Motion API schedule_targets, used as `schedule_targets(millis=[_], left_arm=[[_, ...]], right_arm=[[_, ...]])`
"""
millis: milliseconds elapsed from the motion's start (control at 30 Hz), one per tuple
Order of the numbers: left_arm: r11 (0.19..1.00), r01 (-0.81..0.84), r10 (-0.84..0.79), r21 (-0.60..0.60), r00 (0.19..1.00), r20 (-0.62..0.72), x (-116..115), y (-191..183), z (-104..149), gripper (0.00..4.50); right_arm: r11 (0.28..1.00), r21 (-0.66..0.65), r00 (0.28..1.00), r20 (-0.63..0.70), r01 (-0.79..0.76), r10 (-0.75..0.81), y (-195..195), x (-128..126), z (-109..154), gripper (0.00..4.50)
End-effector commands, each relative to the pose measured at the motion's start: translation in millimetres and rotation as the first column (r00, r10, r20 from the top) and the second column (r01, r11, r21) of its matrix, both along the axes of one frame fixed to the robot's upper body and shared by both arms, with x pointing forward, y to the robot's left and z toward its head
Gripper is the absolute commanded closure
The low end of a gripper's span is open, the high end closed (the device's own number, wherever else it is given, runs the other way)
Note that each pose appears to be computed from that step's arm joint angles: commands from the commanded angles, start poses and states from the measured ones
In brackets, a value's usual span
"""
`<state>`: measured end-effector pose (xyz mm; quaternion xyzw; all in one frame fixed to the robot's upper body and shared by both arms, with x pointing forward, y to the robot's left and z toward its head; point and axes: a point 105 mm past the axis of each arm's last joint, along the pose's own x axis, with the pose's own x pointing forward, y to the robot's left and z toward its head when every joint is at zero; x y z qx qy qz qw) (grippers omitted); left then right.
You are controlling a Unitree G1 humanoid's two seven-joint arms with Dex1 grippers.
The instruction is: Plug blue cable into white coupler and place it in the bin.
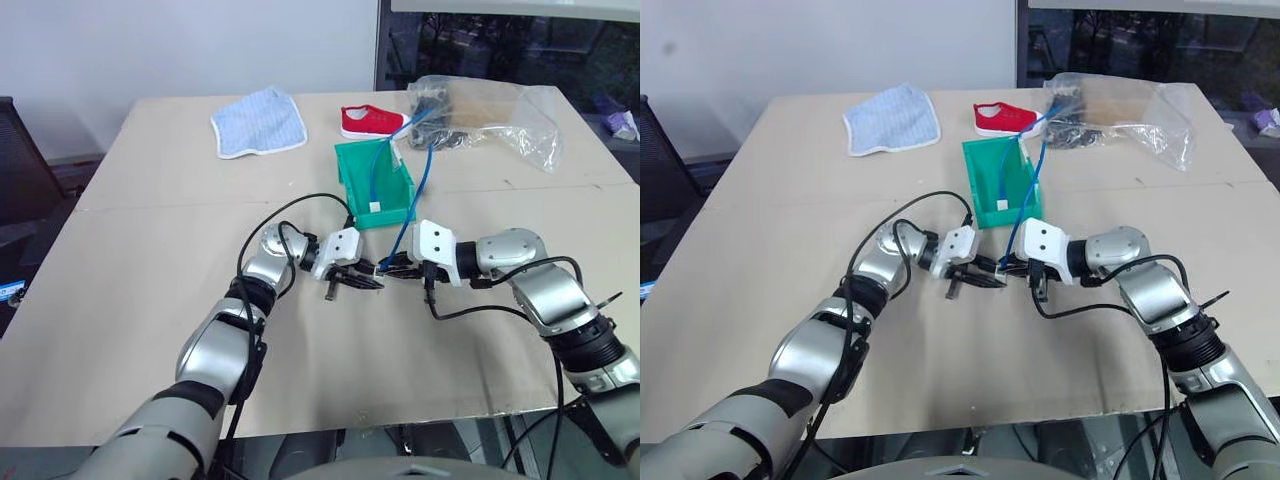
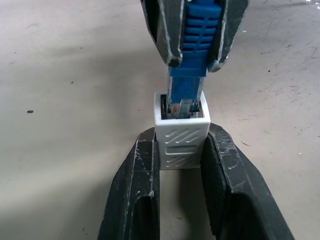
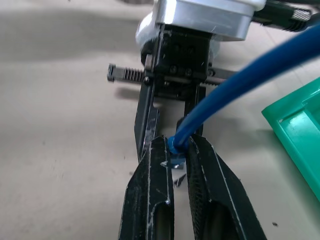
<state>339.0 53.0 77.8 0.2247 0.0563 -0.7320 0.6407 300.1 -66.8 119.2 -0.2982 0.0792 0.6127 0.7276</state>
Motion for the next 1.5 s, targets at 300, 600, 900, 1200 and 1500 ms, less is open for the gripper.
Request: schedule_targets(millis=[300,600,900,1200,1500], left_arm=[[0.999,-0.002,0.003,-0.033,1.0,0.018,0.4,-0.9,4.8,3.98],[0.999,-0.018,0.019,-0.045,1.0,0.022,2.6,-0.1,7.6,3.98],[0.997,-0.057,0.058,-0.046,0.998,0.015,6.9,8.1,10.5,3.98],[0.94,-0.245,0.263,-0.236,0.964,0.048,6.2,37.7,64.9,0.59],[0.714,-0.589,0.614,-0.377,0.787,-0.068,-33.7,69.1,138.7,0.07]], right_arm=[[0.978,0.172,0.971,-0.227,0.117,-0.076,10.5,4.5,-21.5,4.5],[0.994,-0.006,0.963,-0.246,0.111,-0.109,2.4,-2.3,-66.8,4.5],[0.939,0.32,0.955,-0.294,0.123,-0.025,7.5,2.4,5.4,4.5],[0.893,0.404,0.962,-0.255,0.201,-0.101,-9.0,26.6,67.4,4.5],[0.842,0.393,0.918,-0.292,0.37,-0.267,-17.7,81.0,113.6,4.5]])
